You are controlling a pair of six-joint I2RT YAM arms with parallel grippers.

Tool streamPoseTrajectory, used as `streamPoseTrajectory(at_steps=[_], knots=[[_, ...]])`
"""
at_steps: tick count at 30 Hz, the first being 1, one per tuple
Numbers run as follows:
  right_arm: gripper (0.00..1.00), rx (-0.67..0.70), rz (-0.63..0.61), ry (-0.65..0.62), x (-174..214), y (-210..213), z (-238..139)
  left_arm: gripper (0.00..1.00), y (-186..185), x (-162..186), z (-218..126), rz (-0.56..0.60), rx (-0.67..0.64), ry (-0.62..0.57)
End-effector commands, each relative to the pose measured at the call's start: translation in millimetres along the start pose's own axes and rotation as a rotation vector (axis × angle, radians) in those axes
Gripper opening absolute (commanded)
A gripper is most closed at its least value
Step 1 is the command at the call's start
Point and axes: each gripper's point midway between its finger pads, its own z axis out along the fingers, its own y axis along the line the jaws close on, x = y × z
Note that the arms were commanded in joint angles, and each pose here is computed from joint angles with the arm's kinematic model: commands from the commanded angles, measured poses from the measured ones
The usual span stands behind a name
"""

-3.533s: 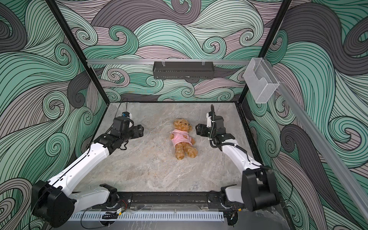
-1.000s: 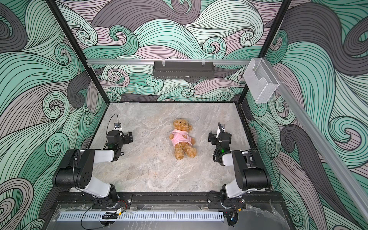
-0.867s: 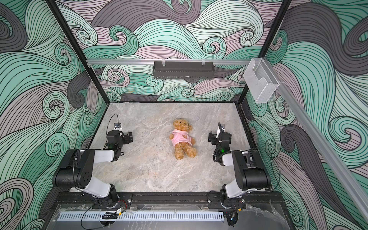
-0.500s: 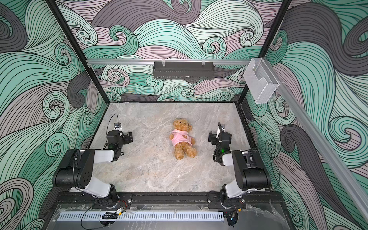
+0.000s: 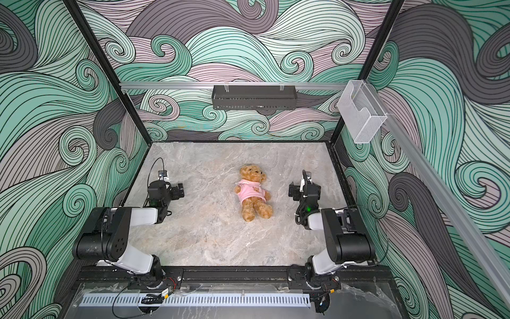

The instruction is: Dress the teddy bear

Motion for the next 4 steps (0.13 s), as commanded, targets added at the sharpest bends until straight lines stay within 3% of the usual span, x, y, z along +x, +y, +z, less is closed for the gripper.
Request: streamPoseTrajectory(at_steps=[1, 4], knots=[[0.99, -0.014, 0.007, -0.022, -11.4, 1.0, 3.1, 0.99, 0.3, -16.9, 0.3, -0.018, 0.007, -0.033], [0.99, -0.015, 0.008, -0.028, -12.1, 1.1, 1.8, 0.99, 0.3, -16.8, 0.5, -0.018, 0.007, -0.033]])
